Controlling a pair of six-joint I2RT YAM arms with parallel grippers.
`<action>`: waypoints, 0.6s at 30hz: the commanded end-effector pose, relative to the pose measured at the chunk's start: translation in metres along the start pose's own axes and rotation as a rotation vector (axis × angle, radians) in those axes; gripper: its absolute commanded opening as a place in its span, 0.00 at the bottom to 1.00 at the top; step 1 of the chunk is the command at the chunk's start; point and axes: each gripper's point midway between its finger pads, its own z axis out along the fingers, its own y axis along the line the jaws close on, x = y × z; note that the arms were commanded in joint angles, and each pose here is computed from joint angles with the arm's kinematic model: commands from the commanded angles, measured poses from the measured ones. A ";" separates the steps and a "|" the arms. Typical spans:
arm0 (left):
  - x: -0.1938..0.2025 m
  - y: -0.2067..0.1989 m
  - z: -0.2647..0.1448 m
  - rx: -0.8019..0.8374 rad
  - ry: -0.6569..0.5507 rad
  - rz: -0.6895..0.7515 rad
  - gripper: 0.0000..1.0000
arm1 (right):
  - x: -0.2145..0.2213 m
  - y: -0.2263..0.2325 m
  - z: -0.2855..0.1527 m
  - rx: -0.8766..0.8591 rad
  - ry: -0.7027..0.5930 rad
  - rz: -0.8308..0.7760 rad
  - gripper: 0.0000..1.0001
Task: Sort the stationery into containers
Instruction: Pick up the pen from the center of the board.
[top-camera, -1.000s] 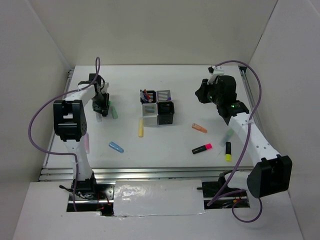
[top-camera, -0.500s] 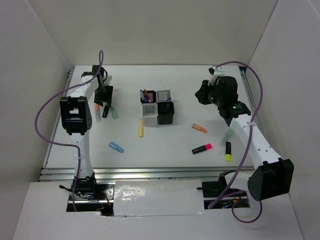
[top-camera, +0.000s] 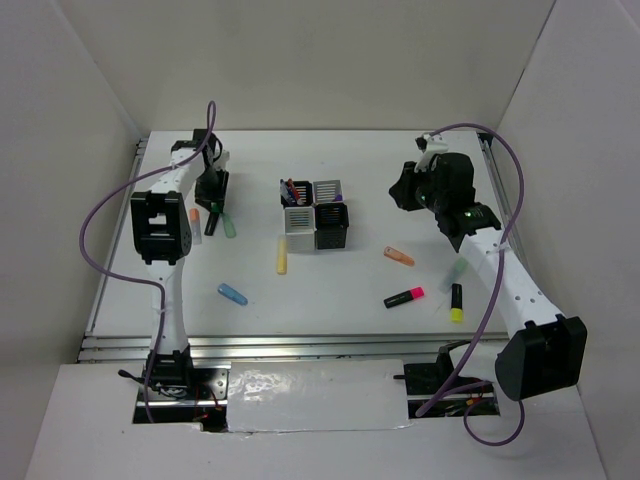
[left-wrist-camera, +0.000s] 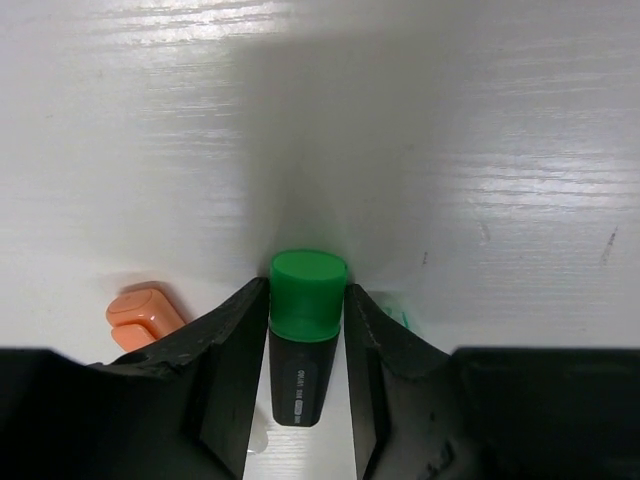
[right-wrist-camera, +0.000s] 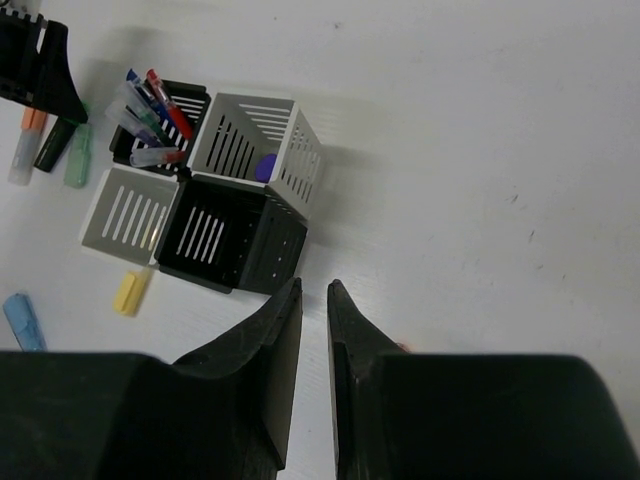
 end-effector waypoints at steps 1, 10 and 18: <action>0.016 0.006 0.005 -0.026 0.060 0.026 0.47 | -0.023 0.011 -0.004 -0.035 -0.047 -0.007 0.23; -0.033 -0.012 -0.058 0.079 -0.177 0.009 0.16 | -0.028 0.013 -0.014 -0.030 -0.066 -0.019 0.22; -0.115 -0.069 -0.244 0.399 -0.855 0.020 0.00 | -0.033 0.002 -0.031 0.025 -0.109 -0.044 0.21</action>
